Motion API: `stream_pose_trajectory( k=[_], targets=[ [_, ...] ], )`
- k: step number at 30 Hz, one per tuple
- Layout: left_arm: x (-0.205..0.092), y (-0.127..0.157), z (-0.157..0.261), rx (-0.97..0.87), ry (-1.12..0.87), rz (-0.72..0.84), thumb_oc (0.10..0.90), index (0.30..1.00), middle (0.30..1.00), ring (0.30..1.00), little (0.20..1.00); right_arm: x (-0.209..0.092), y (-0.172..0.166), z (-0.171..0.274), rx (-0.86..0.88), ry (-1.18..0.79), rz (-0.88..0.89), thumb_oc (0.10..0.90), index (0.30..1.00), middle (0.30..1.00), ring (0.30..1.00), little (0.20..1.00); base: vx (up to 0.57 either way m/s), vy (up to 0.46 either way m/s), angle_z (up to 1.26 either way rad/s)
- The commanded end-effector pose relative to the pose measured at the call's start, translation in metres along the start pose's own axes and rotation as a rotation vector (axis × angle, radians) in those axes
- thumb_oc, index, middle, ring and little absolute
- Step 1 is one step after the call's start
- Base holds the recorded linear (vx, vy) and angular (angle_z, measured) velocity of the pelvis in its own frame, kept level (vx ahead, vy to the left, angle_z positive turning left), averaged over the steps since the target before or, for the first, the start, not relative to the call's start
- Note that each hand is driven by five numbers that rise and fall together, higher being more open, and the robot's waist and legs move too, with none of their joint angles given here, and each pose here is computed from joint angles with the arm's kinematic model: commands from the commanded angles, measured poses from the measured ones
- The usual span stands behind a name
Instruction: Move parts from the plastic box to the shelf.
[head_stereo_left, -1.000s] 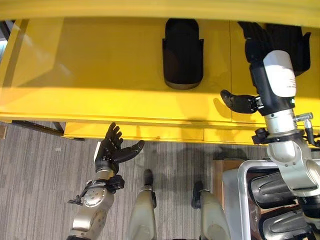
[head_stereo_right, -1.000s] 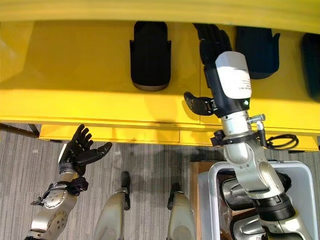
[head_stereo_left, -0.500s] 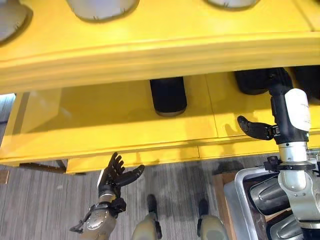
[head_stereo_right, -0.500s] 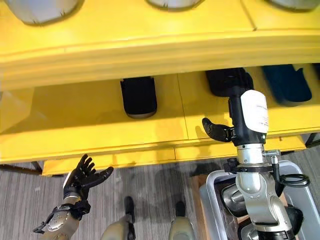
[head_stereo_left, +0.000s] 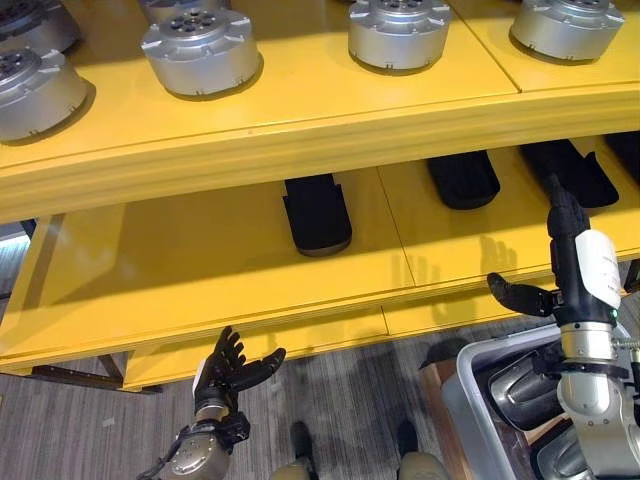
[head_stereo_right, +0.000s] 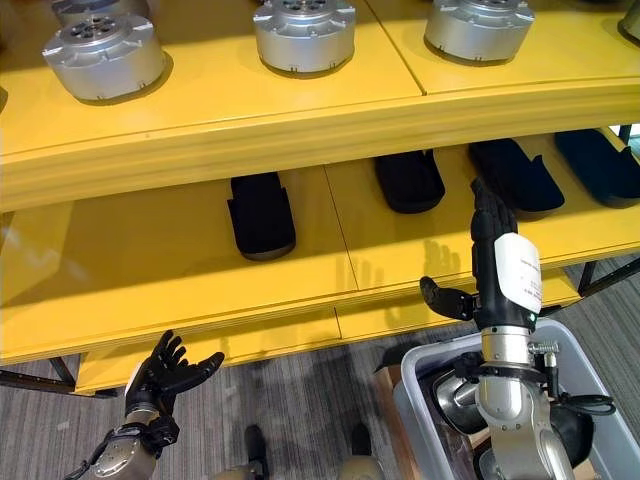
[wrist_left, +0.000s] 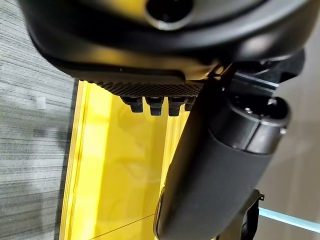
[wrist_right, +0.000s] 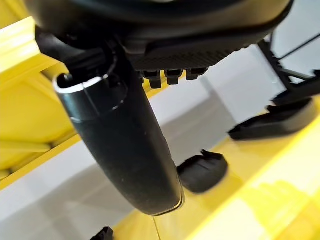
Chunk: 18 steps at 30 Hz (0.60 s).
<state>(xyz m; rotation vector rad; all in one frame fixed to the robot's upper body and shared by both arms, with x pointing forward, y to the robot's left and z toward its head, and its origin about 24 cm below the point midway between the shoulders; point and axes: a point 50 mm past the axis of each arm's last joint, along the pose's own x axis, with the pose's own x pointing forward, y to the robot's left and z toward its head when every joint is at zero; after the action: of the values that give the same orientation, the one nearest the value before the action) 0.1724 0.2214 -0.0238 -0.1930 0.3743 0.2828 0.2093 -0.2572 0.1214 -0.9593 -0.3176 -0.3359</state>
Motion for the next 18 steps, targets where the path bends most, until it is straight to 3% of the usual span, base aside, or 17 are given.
stream_pose_trajectory(
  k=[1, 13, 18],
  targets=[
    [0.014, -0.033, 0.085, 0.004, -0.437, -0.143, 0.9, 1.0, 1.0, 1.0, 1.0, 0.012, -0.024, 0.005, 0.032, -0.06, -0.158, 0.9, 1.0, 1.0, 1.0, 1.0, -0.02, 0.155, 0.03],
    [0.021, -0.048, 0.107, 0.119, -0.525, -0.218, 0.9, 1.0, 1.0, 1.0, 1.0, 0.005, -0.023, -0.012, 0.084, 0.062, -0.25, 0.9, 1.0, 1.0, 1.0, 1.0, -0.06, 0.207, -0.01],
    [0.022, -0.045, 0.109, 0.136, -0.52, -0.226, 0.9, 1.0, 1.0, 1.0, 1.0, 0.009, -0.015, -0.008, 0.156, 0.047, -0.235, 0.9, 1.0, 1.0, 1.0, 1.0, -0.09, 0.22, -0.59]
  ],
)
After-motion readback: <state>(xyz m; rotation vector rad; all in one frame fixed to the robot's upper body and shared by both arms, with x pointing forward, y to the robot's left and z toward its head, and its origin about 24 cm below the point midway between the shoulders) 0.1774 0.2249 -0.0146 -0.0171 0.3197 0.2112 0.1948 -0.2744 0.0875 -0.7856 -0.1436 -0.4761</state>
